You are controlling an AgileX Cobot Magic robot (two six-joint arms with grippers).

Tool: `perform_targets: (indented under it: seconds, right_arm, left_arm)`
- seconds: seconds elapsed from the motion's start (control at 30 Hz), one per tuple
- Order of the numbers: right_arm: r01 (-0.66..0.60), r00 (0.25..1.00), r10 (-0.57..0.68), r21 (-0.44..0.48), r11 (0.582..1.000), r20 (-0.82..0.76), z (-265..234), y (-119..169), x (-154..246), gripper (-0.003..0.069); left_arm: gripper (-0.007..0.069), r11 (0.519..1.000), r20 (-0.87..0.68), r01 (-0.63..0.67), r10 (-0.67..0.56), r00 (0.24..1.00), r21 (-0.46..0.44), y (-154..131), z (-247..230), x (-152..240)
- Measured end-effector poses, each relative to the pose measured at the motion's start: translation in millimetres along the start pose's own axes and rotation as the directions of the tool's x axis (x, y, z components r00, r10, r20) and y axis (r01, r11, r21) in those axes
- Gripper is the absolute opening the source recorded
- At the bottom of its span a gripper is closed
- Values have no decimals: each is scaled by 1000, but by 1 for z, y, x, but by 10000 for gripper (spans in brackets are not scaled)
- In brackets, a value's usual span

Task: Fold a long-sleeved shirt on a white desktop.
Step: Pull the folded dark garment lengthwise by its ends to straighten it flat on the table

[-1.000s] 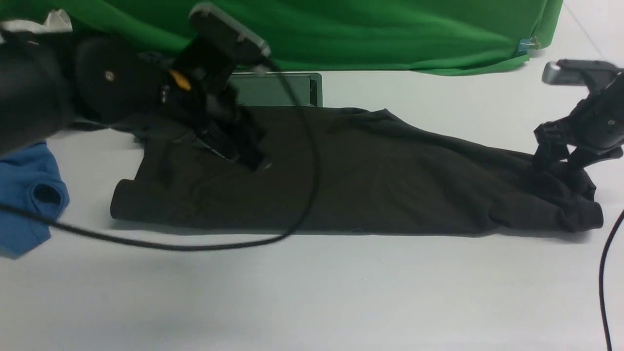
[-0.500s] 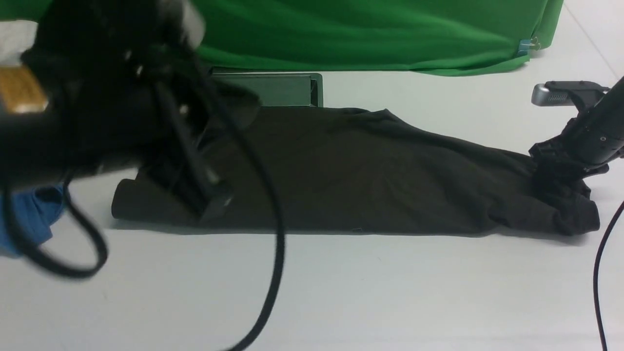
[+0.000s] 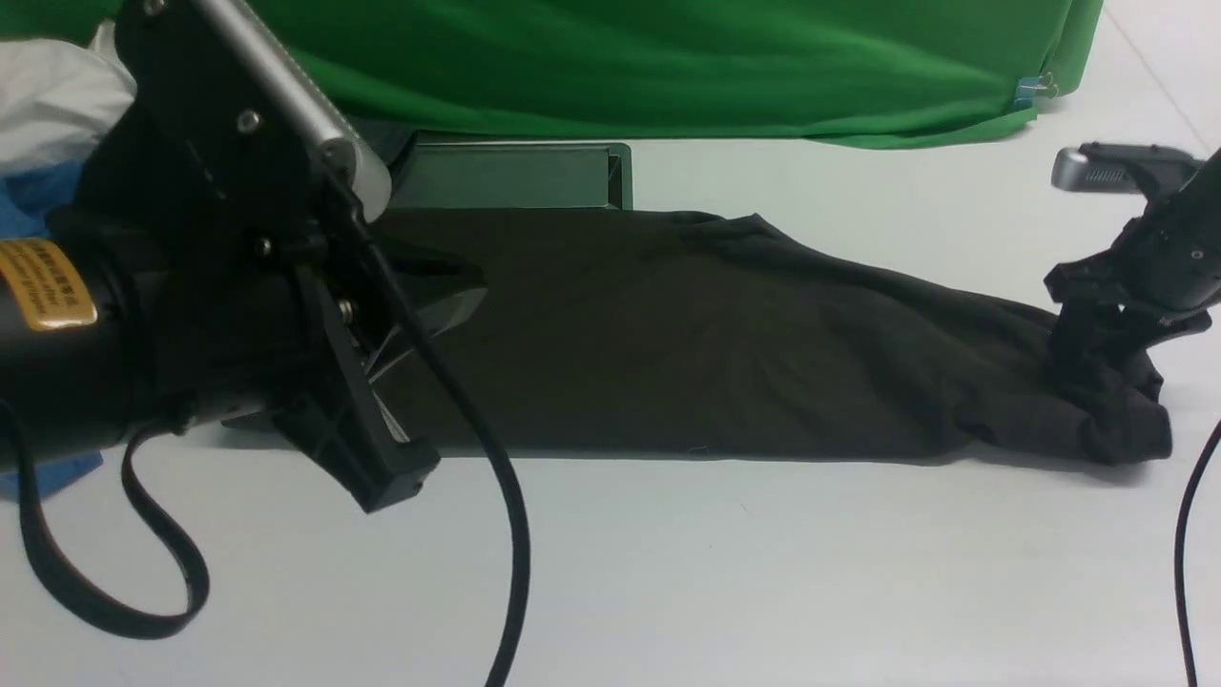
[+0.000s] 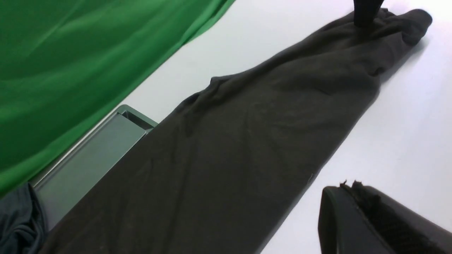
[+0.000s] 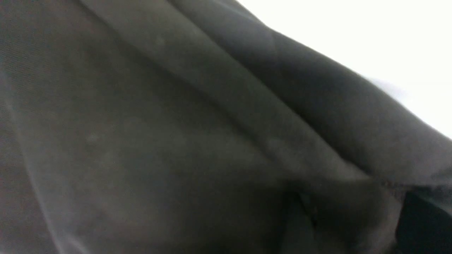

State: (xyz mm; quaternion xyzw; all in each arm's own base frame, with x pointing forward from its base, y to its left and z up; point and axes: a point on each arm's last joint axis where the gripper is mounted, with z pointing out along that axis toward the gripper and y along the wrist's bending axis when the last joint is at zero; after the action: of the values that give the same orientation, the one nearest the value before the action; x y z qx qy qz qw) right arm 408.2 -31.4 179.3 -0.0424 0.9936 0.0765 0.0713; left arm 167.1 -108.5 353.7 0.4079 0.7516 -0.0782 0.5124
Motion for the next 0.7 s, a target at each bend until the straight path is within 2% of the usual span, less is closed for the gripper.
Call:
perform_targets:
  seconds: [0.53, 0.7]
  right_arm:
    - [22, 1000, -22, -1, 1000, -21, 20, -4, -2, 335]
    - [46, 998, -46, -4, 999, -31, 22, -4, -1, 207]
  left_arm:
    - [18, 1000, -9, 2, -2, 1000, 3, -1, 2, 4]
    - [18, 1000, -9, 2, -2, 1000, 3, -1, 2, 4]
